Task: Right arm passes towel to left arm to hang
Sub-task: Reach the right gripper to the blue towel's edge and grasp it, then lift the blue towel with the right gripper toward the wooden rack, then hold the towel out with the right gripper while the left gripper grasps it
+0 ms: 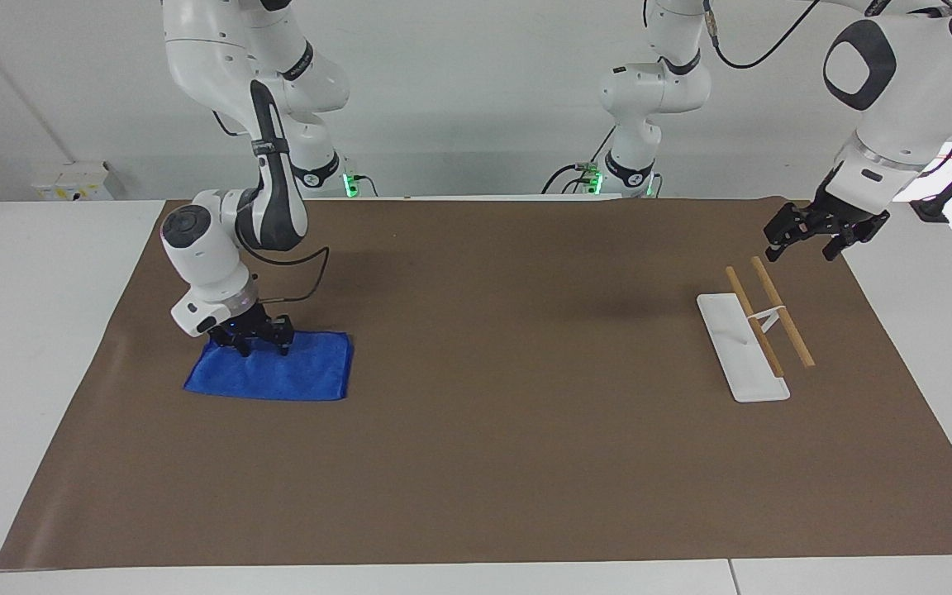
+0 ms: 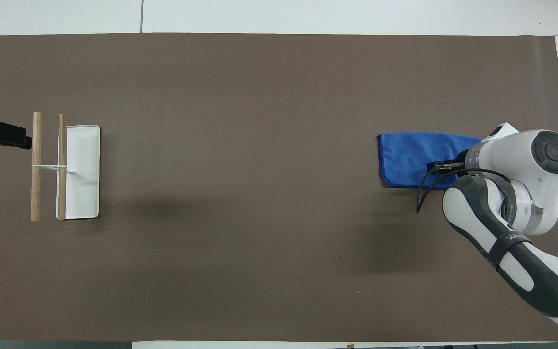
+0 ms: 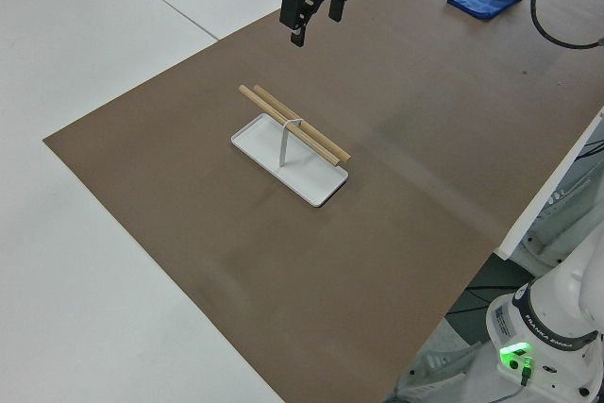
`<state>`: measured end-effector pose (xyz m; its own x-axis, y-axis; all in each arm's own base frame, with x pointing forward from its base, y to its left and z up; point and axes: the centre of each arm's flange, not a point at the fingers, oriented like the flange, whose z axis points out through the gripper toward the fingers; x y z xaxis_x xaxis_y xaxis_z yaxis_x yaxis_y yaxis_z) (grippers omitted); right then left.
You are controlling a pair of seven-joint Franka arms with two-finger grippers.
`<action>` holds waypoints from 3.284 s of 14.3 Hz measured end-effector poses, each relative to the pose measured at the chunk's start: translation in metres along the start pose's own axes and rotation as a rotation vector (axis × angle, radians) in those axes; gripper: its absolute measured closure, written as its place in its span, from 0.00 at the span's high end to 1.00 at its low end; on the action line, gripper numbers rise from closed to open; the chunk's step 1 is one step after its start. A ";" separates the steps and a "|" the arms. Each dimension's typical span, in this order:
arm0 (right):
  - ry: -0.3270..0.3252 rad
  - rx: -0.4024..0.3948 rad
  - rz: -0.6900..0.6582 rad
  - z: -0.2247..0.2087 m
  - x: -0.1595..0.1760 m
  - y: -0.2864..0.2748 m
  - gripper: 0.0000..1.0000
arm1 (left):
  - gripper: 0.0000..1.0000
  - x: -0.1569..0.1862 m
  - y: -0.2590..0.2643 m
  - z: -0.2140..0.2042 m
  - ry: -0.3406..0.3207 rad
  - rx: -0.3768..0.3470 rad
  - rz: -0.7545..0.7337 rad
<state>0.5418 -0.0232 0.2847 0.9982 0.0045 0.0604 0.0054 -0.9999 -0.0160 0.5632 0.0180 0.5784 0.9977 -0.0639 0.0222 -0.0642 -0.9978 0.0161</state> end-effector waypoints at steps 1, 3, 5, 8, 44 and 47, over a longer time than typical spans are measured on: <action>0.002 0.001 0.000 -0.001 0.000 -0.001 0.45 | 1.00 0.000 0.000 0.000 0.000 0.000 0.000; 0.003 0.003 0.003 -0.002 0.000 -0.003 0.23 | 1.00 0.000 0.000 0.000 0.000 0.000 0.000; -0.020 0.007 0.017 -0.008 0.004 -0.010 0.15 | 1.00 0.000 0.000 0.000 0.000 0.000 0.000; -0.061 0.014 0.058 -0.055 0.029 -0.036 0.15 | 1.00 0.000 0.000 0.000 0.000 0.000 0.000; -0.190 1.146 1.047 -0.250 0.019 -0.441 0.15 | 1.00 0.004 0.008 -0.003 0.032 0.000 -0.041; -0.201 1.143 1.030 -0.250 0.011 -0.451 0.15 | 1.00 0.007 0.028 -0.002 0.043 -0.074 -0.151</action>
<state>0.5353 0.4241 0.5416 0.5897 -0.5578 -0.5840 -0.7167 -0.0283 -0.6968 0.5683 -0.0103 0.5815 0.9944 0.0892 0.0565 0.0835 -0.9918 0.0964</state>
